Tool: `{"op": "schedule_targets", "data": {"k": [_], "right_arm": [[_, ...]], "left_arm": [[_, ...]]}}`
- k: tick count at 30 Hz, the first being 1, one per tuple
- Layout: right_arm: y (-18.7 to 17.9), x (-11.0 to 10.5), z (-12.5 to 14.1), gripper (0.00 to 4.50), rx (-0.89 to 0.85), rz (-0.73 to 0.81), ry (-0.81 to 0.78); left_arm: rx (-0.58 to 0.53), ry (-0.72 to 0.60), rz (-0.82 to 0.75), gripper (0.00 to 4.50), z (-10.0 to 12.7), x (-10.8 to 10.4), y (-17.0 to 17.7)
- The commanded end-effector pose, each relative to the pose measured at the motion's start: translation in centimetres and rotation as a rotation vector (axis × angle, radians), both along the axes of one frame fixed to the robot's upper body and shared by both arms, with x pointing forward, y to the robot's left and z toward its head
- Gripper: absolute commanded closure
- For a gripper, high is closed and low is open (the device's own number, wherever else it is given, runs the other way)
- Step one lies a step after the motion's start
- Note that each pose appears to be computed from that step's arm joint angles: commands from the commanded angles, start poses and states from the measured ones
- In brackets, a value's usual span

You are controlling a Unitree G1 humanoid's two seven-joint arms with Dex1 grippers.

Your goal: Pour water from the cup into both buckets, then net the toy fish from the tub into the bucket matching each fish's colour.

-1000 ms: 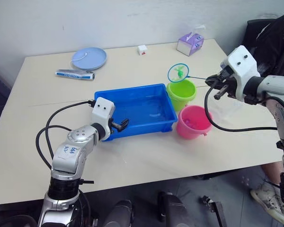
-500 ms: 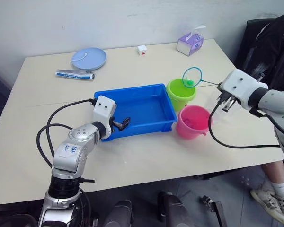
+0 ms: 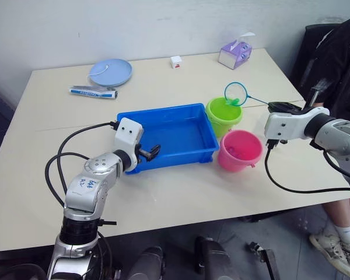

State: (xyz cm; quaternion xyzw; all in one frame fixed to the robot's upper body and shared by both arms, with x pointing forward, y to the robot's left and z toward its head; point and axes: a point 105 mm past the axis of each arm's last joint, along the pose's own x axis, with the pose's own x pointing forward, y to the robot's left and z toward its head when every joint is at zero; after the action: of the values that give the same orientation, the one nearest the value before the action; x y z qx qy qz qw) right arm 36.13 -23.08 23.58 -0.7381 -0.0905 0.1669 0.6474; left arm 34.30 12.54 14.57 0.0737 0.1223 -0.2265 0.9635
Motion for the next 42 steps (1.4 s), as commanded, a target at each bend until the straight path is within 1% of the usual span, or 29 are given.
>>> {"op": "schedule_targets", "data": {"k": [1,3,5,9,11,12,14,18,19,20,22,24,25,27,29,31,32,33,35,38,42], "right_arm": [[0.3,-0.2,1.8,3.74,-0.053,0.035,-0.096],[0.5,-0.2,2.0,3.74,-0.063,0.047,-0.100],[0.6,-0.4,0.9,3.74,-0.097,0.064,-0.077],[0.6,-0.2,1.9,3.74,-0.077,0.053,-0.110],[0.4,-0.3,0.8,3.74,-0.105,0.052,-0.082],[0.4,-0.3,0.8,3.74,-0.103,0.052,-0.083],[0.4,-0.2,2.0,3.74,-0.082,0.045,-0.120],[0.7,0.0,1.7,3.74,-0.089,0.047,-0.112],[0.8,0.0,1.8,3.74,-0.085,0.048,-0.115],[0.8,0.1,2.4,3.74,-0.074,0.045,-0.131],[1.2,0.3,3.8,3.74,-0.006,0.042,-0.151],[2.7,0.7,5.6,3.74,0.220,0.058,-0.118],[3.5,0.9,6.3,3.74,0.342,0.071,-0.074],[5.4,1.0,6.8,3.74,0.529,0.105,0.040],[6.7,0.9,6.9,3.74,0.627,0.130,0.129],[9.5,0.3,5.8,3.74,0.828,0.178,0.380],[11.1,-0.3,5.1,3.74,0.859,0.209,0.500],[12.3,-0.8,4.6,3.74,0.873,0.228,0.586],[13.5,-1.2,3.7,3.74,0.914,0.205,0.725],[15.3,-1.4,2.3,3.74,0.933,0.180,0.875],[16.9,-1.3,0.5,3.74,0.913,0.144,0.989]], "left_arm": [[-0.002,-0.050,-0.008,0.20,1.3,-0.1,-0.2],[-0.002,-0.050,-0.007,0.20,1.3,0.0,-0.1],[-0.001,-0.050,-0.007,0.20,1.3,0.0,-0.2],[-0.001,-0.051,-0.007,0.20,1.3,0.0,-0.2],[-0.001,-0.051,-0.008,0.20,1.3,0.0,-0.2],[-0.001,-0.051,-0.008,0.20,1.3,0.0,-0.2],[0.000,-0.051,-0.006,0.20,1.4,0.0,-0.2],[-0.001,-0.051,-0.004,0.20,1.3,0.0,-0.2],[-0.001,-0.051,-0.004,0.20,1.3,0.0,-0.2],[-0.001,-0.051,-0.002,0.20,1.3,0.0,-0.1],[-0.001,-0.051,0.002,0.20,1.3,0.0,0.0],[0.001,-0.051,0.011,0.20,1.3,-0.1,0.1],[0.002,-0.051,0.016,0.20,1.3,-0.1,0.2],[0.009,-0.052,0.029,0.20,1.3,-0.1,0.4],[0.014,-0.054,0.036,0.20,1.3,-0.2,0.6],[0.012,-0.054,0.069,0.20,1.4,-0.4,1.4],[0.013,-0.054,0.086,0.20,1.4,-0.5,1.8],[0.013,-0.056,0.102,0.20,1.4,-0.5,2.1],[0.009,-0.057,0.131,0.20,1.5,-0.6,2.6],[0.006,-0.060,0.174,0.20,1.8,-0.8,3.2],[-0.002,-0.062,0.229,0.20,1.9,-1.1,4.0]]}}
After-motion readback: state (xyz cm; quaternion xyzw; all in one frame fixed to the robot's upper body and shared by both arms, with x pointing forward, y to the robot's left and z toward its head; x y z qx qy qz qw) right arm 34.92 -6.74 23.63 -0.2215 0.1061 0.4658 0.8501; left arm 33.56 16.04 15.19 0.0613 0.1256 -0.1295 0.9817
